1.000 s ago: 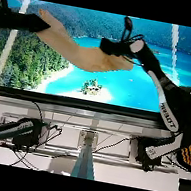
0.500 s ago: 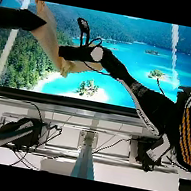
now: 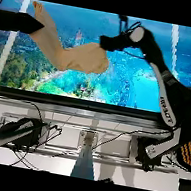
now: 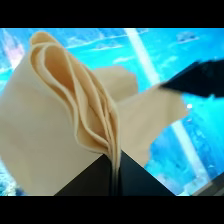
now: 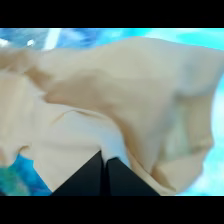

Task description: Fold the clothes and pants, and hang the long-sleeved shirts on hangers.

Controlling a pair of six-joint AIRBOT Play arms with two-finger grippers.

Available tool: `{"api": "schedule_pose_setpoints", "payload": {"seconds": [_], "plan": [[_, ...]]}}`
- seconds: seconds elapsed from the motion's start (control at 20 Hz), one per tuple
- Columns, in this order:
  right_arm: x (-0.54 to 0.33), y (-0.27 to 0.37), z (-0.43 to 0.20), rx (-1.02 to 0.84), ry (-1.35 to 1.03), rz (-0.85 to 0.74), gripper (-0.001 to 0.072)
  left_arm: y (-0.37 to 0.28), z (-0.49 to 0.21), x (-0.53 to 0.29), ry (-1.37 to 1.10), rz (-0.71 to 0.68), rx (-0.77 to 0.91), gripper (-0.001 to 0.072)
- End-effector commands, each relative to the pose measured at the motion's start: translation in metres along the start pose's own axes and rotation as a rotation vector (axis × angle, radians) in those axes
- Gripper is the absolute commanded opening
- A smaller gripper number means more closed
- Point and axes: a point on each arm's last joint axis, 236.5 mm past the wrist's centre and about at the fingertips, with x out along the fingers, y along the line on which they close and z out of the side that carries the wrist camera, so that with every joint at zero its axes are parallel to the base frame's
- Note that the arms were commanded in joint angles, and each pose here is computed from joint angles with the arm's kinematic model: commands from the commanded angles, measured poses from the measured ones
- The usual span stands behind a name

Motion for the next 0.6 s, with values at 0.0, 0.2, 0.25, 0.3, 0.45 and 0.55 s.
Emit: {"api": "schedule_pose_setpoints", "payload": {"seconds": [0.0,0.2,0.25,0.3,0.45,0.55], "plan": [[-0.057,-0.089,0.021,0.100,-0.030,-0.118,0.0008,0.010,-0.004,0.000,0.015,0.042,0.011,0.0012],[-0.077,-0.122,0.004,0.171,0.044,-0.135,0.0700,0.013,-0.005,0.003,0.022,0.039,0.004,0.0012],[-0.078,-0.122,-0.001,0.172,0.068,-0.132,0.0694,0.015,-0.006,0.005,0.028,0.038,-0.001,0.0013],[-0.077,-0.119,-0.004,0.170,0.079,-0.128,0.0692,0.016,-0.007,0.007,0.033,0.035,-0.006,0.0013],[-0.062,-0.092,0.002,0.126,0.055,-0.100,0.0378,0.018,-0.009,0.011,0.040,0.028,-0.015,0.0012],[-0.042,-0.057,0.009,0.058,0.008,-0.073,0.0014,0.018,-0.008,0.011,0.039,0.029,-0.015,0.0012]]}}
